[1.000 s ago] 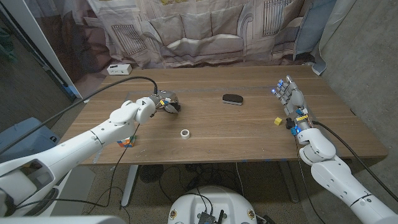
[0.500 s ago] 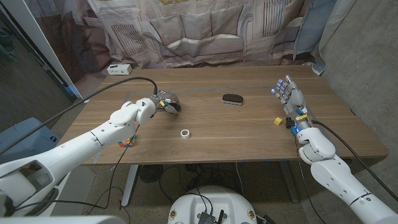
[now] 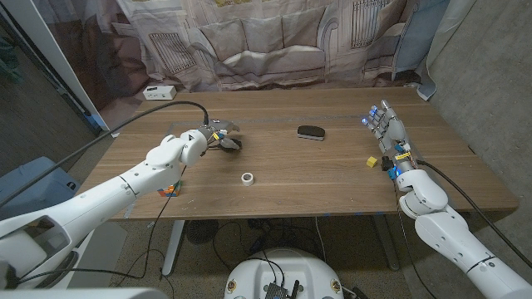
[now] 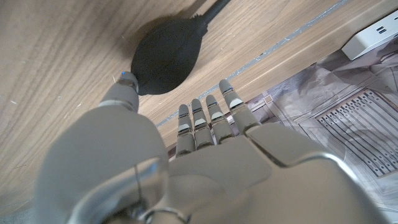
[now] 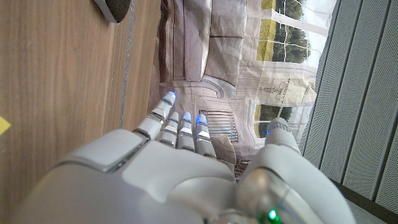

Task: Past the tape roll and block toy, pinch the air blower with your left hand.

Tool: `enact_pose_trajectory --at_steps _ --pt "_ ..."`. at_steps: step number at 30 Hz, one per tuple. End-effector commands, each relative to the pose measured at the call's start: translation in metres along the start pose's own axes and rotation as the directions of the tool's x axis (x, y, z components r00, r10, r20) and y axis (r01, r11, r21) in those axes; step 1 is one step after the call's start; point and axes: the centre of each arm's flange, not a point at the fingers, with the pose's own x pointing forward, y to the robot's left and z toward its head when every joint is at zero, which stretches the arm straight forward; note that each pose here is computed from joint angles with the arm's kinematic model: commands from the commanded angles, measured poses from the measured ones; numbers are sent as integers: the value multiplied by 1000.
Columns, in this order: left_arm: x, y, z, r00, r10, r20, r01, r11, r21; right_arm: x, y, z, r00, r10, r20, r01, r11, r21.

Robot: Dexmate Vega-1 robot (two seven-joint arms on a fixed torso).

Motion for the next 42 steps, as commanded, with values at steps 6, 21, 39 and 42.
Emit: enact_pose_trajectory --at_steps 6,21,39,42 --pt "-7 7 -5 998 60 -15 -61 997 -41 3 2 -3 1000 6 -2 -6 1000 6" --pt "-17 18 -8 991 131 -35 -134 987 -89 6 4 -2 1000 7 2 -7 1000 2" --pt "-42 29 -4 981 178 -71 -188 966 -176 9 5 -2 999 21 29 -22 1000 13" --pt "-46 34 -4 979 192 -69 -202 962 -184 10 5 -2 999 29 32 -29 999 16"
